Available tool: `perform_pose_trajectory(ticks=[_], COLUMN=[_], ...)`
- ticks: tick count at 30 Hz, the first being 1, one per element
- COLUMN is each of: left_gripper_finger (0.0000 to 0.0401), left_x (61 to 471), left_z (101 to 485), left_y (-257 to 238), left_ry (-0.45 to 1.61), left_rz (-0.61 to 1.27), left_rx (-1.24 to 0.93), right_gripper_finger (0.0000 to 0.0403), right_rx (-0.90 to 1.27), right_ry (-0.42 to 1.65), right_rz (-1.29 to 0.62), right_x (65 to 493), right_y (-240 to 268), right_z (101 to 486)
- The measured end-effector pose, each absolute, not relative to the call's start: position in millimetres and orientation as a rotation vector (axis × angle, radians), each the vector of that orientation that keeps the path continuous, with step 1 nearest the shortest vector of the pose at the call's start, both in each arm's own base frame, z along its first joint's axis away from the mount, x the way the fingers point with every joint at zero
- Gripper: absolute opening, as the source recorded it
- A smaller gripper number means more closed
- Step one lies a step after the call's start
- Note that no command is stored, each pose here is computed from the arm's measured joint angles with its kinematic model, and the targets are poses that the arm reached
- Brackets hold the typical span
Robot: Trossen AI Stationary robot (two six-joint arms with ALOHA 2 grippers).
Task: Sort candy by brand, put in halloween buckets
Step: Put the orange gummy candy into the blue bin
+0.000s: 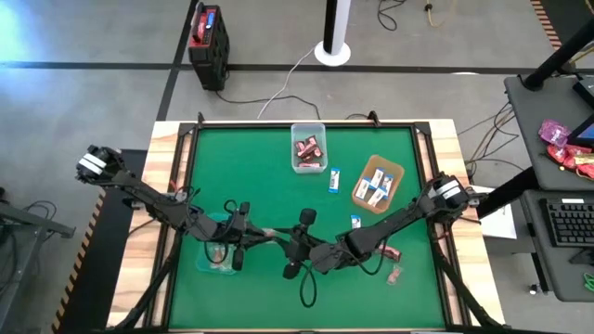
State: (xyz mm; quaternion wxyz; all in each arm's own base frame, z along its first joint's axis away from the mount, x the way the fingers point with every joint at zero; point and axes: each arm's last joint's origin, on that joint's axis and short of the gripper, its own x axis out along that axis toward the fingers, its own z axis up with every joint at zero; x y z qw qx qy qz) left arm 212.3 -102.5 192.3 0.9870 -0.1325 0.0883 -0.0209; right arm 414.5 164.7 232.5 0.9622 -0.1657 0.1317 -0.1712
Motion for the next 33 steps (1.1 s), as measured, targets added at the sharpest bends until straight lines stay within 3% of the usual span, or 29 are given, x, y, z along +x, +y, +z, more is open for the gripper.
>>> perform_pose_trajectory(ticks=[6,11,16,19,33], left_gripper_finger=[0.0000,0.0000,0.0000,0.0000,0.0012], left_x=[200.0,183.1,146.6,130.5,139.8], left_z=[195.0,208.8,238.4,249.2,242.8], left_y=[-100.1,-99.2,-83.5,-73.8,-80.0], left_ry=[0.289,0.650,1.199,1.381,1.377], left_rz=[-0.108,-0.190,0.127,0.315,0.276], left_rx=[-0.339,-0.455,-0.416,-0.360,-0.374], right_gripper_finger=[0.0159,0.0187,0.0196,0.0195,0.0194], right_rx=[-0.267,-0.209,-0.200,-0.193,-0.203], right_ry=[0.267,0.320,0.354,0.350,0.365], right_rz=[-0.344,-0.348,-0.357,-0.362,-0.363], right_x=[411.4,401.2,398.8,399.3,400.5], right_y=[163.0,158.3,156.0,155.4,155.8], right_z=[238.2,248.4,246.8,246.6,241.8])
